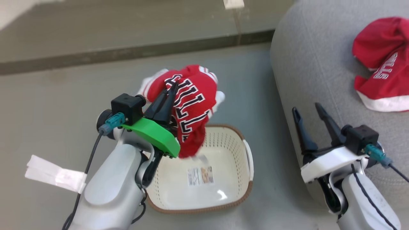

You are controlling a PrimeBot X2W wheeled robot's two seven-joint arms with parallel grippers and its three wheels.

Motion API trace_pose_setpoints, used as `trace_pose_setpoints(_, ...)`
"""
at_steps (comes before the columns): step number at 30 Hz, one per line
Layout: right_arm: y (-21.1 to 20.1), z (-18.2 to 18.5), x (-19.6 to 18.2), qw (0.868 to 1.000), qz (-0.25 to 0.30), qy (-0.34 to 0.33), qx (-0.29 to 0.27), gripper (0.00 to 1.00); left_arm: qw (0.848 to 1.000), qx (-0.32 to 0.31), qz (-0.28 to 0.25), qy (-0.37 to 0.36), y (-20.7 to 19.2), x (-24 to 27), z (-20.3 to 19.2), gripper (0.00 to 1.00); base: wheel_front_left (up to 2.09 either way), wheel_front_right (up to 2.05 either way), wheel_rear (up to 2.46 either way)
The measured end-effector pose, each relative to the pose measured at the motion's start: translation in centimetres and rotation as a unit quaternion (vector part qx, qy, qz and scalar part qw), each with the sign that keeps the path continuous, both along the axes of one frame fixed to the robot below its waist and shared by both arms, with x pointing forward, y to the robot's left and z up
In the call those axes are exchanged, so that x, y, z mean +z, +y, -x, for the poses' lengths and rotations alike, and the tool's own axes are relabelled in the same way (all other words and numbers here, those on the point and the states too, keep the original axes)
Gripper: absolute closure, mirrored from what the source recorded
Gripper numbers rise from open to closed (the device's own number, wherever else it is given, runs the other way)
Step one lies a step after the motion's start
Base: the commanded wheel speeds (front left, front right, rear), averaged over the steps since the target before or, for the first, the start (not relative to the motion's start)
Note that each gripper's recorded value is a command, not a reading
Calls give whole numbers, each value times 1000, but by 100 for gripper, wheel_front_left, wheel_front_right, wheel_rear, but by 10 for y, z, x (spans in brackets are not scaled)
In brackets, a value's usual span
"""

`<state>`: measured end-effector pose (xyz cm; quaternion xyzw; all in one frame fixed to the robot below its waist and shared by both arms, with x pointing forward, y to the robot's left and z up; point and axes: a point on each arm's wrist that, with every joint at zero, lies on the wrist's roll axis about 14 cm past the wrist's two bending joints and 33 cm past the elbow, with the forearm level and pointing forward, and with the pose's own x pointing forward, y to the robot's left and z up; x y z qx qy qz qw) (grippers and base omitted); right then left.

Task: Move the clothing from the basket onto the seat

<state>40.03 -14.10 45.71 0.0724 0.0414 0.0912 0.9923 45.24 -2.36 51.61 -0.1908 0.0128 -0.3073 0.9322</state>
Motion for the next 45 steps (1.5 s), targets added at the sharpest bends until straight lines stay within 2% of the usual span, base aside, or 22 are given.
trace_pose_setpoints(8,11,20,17,1000,-4,-16,16,0,995,-14,46,-86,-7,72,26,100,0,0,0)
trace_pose_setpoints(19,24,45,30,999,-17,-28,28,0,979,-52,102,-166,-18,140,72,100,0,0,0)
trace_pose_setpoints(25,27,54,34,999,-20,-30,33,0,974,-63,115,-185,-18,153,90,100,0,0,0)
trace_pose_setpoints(45,37,63,41,998,-34,-33,45,0,971,-74,121,-194,-11,155,112,100,0,0,0)
